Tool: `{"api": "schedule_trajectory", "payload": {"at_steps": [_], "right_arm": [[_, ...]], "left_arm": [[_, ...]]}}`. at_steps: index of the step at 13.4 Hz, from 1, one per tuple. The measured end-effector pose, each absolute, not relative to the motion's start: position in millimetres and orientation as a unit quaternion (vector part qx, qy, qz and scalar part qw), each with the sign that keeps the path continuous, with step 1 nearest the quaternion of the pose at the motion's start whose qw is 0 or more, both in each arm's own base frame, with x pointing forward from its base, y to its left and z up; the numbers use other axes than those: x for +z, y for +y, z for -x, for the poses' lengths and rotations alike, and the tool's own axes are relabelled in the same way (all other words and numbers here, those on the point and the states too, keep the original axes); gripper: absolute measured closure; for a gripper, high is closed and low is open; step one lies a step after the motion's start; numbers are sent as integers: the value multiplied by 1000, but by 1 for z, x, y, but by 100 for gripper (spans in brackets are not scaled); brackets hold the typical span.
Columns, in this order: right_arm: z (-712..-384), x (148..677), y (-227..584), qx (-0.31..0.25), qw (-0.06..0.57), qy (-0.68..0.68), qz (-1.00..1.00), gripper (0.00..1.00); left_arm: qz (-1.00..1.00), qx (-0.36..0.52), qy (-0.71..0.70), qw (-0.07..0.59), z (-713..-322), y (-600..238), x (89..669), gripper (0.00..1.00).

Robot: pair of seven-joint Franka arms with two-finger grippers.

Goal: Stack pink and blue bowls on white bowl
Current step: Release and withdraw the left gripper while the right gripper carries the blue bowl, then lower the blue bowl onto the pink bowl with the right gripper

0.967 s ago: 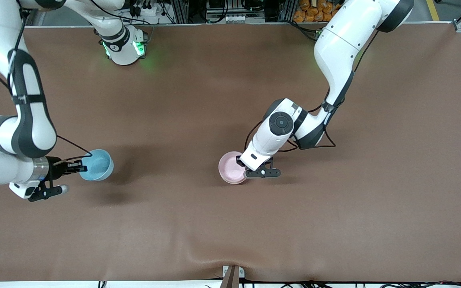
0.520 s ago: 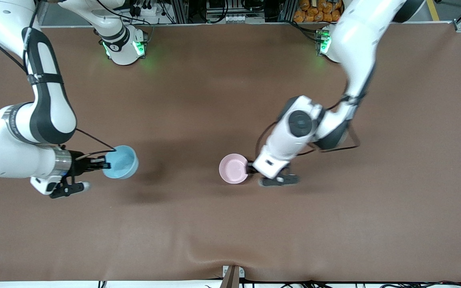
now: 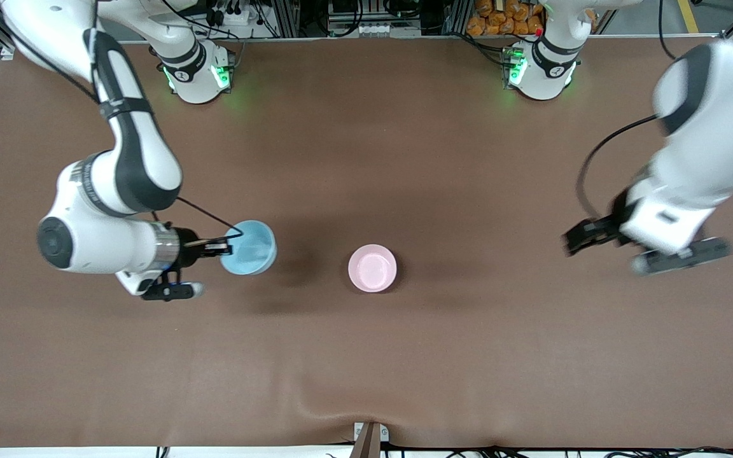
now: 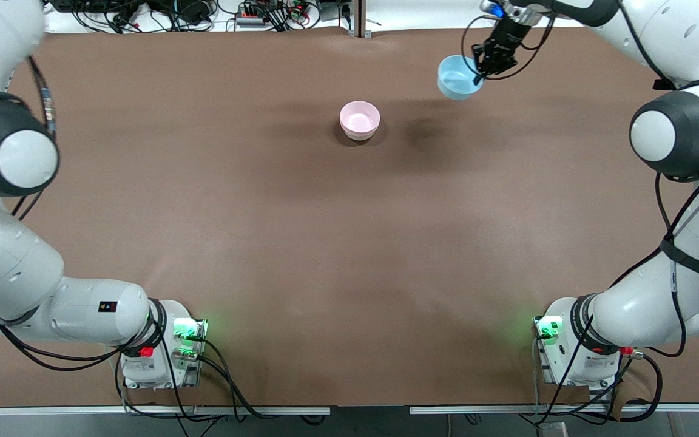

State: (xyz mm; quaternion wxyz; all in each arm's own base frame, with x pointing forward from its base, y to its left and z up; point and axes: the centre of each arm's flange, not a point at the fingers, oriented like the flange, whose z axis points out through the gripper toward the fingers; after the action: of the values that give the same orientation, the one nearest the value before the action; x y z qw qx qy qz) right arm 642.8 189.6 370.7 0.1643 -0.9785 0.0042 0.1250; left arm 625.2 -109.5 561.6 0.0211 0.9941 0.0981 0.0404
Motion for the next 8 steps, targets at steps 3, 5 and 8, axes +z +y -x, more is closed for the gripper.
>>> {"api": "schedule_trajectory", "payload": {"at_steps": [3,5,8], "right_arm": [[-634,386,239,126,165,42,977,97],[-628,390,271,123,165,82,975,97],[-612,382,324,123,169,126,970,97]], "left_arm": [[-996,27,87,5,-603,-45,595,0],[-996,19,91,-1,-588,-22,613,0],[-996,15,90,-7,-569,-25,634,0]]}}
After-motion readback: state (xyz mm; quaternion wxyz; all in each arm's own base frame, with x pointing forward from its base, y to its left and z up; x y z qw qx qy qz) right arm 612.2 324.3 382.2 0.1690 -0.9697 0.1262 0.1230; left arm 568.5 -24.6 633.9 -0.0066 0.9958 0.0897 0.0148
